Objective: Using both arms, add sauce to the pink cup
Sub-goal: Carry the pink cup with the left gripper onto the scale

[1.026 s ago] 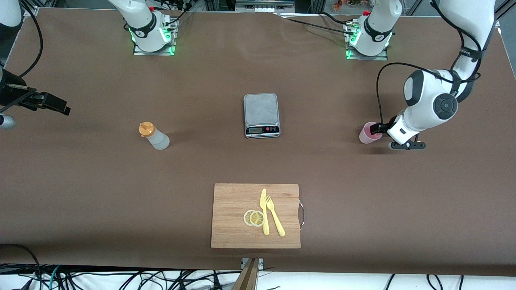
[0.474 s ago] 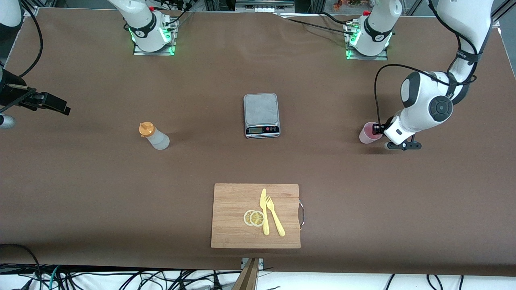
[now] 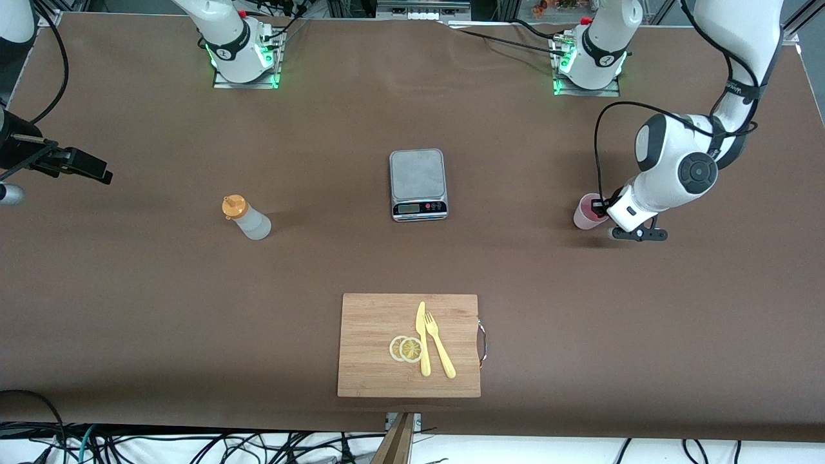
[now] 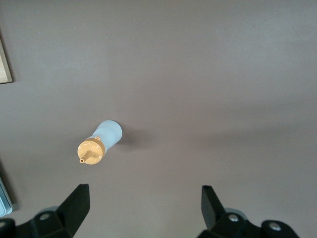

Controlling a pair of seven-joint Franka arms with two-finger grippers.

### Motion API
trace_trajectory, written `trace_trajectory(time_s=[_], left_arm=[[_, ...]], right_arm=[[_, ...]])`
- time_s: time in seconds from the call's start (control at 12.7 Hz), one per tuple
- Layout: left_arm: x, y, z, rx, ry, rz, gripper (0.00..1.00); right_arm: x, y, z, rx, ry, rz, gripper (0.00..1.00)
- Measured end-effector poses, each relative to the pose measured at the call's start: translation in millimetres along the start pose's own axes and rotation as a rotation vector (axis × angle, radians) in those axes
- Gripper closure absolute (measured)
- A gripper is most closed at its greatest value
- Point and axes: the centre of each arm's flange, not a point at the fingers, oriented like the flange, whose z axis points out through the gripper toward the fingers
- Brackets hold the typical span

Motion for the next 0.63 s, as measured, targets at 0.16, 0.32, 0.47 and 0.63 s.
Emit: trace_trajectory(time_s=[0.16,0.32,0.47,0.63], left_arm=[[5,26,-48,-0.008,0.032,0.03,0.96],[4,81,-95,-0.077,0.066,0.058,0.96],[-5,147,-113,-0.106,0.083,0.091,0.96],[-30,221,-107,-0.115,0.059,0.056,0.96]], right_arm=[[0,0,0,0.0,0.0,0.0,0.0],[0,0,0,0.0,0.0,-0.001,0.0],[0,0,0,0.0,0.0,-0.001,0.0],[0,-1,0,0.0,0.0,-0.001,0.0]])
